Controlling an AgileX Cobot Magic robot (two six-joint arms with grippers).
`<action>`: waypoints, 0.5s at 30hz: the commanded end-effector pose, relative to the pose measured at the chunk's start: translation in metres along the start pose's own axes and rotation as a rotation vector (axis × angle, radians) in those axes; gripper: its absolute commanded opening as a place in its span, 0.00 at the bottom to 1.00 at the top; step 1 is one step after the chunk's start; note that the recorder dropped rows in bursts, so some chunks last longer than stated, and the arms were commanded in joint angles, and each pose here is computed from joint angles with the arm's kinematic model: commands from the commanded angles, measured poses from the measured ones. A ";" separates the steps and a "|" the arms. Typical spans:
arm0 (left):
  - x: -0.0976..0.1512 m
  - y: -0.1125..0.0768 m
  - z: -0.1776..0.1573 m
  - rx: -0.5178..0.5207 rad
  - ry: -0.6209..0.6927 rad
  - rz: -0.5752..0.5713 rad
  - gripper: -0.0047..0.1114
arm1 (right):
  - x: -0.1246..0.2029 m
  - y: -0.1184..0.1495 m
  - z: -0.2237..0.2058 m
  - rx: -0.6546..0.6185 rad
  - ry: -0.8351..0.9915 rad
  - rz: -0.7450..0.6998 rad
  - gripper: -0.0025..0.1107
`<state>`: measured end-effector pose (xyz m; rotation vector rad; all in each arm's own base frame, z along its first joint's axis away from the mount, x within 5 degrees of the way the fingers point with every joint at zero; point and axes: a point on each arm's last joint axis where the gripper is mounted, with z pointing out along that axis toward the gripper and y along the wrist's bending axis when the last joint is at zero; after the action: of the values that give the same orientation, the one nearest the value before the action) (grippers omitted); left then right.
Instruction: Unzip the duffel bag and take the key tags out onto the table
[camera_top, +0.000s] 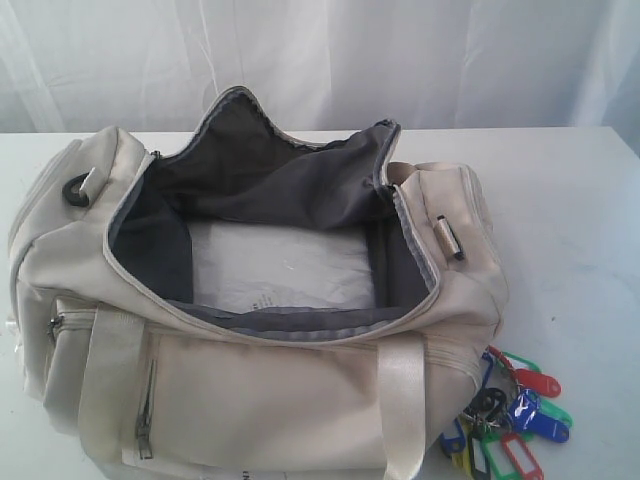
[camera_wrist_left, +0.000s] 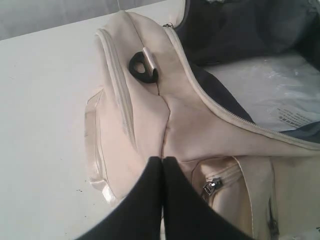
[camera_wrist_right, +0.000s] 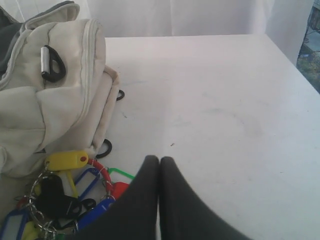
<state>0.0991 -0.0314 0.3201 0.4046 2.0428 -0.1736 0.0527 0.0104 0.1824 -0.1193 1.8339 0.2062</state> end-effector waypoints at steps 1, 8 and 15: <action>0.002 -0.001 0.000 0.012 0.001 -0.008 0.04 | 0.000 0.000 0.000 0.003 -0.007 -0.016 0.02; 0.002 0.000 0.002 -0.014 -0.118 -0.037 0.04 | 0.000 0.000 0.000 0.003 -0.007 -0.016 0.02; 0.090 0.007 0.018 -0.172 -0.383 -0.257 0.04 | 0.000 0.000 0.000 0.003 -0.007 -0.016 0.02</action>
<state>0.0820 -0.0168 0.2532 0.1260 1.7321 -0.1857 0.0527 0.0104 0.1824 -0.1193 1.8339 0.2062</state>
